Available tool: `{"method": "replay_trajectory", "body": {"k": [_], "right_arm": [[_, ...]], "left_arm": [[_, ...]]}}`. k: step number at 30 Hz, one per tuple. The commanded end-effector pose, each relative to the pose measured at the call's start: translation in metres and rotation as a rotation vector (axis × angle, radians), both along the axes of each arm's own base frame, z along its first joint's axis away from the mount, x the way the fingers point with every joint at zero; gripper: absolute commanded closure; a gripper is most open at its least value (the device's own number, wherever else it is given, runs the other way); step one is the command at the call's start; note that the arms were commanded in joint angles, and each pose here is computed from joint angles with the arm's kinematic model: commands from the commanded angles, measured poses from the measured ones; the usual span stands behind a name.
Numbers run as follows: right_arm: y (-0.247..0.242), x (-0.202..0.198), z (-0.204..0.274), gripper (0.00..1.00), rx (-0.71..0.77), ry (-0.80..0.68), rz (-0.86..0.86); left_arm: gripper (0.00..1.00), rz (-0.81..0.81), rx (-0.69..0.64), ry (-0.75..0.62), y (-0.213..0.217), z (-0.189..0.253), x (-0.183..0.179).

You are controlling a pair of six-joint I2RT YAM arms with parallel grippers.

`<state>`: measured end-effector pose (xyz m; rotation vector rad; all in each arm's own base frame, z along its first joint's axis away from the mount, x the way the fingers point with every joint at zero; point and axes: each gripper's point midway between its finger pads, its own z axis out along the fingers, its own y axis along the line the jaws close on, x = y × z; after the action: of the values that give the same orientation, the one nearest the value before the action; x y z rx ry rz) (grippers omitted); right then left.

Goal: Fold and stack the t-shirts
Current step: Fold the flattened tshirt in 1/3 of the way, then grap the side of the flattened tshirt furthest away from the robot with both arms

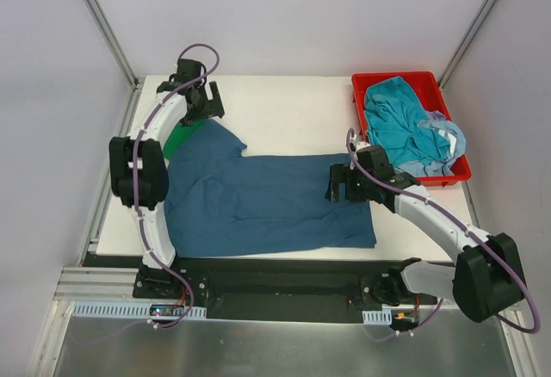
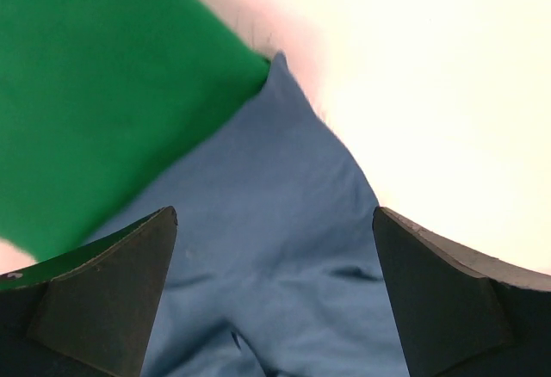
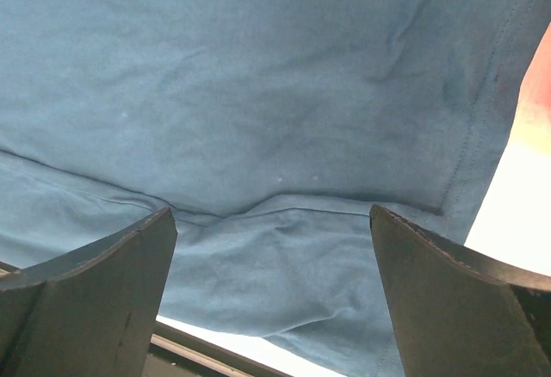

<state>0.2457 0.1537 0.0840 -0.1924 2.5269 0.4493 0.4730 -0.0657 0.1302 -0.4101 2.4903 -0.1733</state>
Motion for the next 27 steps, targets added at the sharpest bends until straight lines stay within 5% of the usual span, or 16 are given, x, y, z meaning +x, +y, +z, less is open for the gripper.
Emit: {"method": "replay_trajectory", "body": {"k": [1,9,19,27], "right_arm": [[-0.003,0.008,0.005,0.04,-0.037,-0.011,0.008],[-0.008,0.009,0.001,0.04,-0.063,-0.004,-0.002],[-0.013,0.009,-0.002,0.04,-0.087,0.001,-0.016],[-0.016,0.01,-0.004,0.04,-0.1,0.005,-0.039]], "left_arm": [[0.07,-0.105,0.127,0.009,0.015,0.0,0.026],[0.28,-0.116,0.237,0.061,0.031,-0.031,0.051],[0.38,-0.169,0.215,0.117,0.024,-0.061,0.05],[0.56,-0.153,0.218,0.12,0.025,-0.06,0.047]]}}
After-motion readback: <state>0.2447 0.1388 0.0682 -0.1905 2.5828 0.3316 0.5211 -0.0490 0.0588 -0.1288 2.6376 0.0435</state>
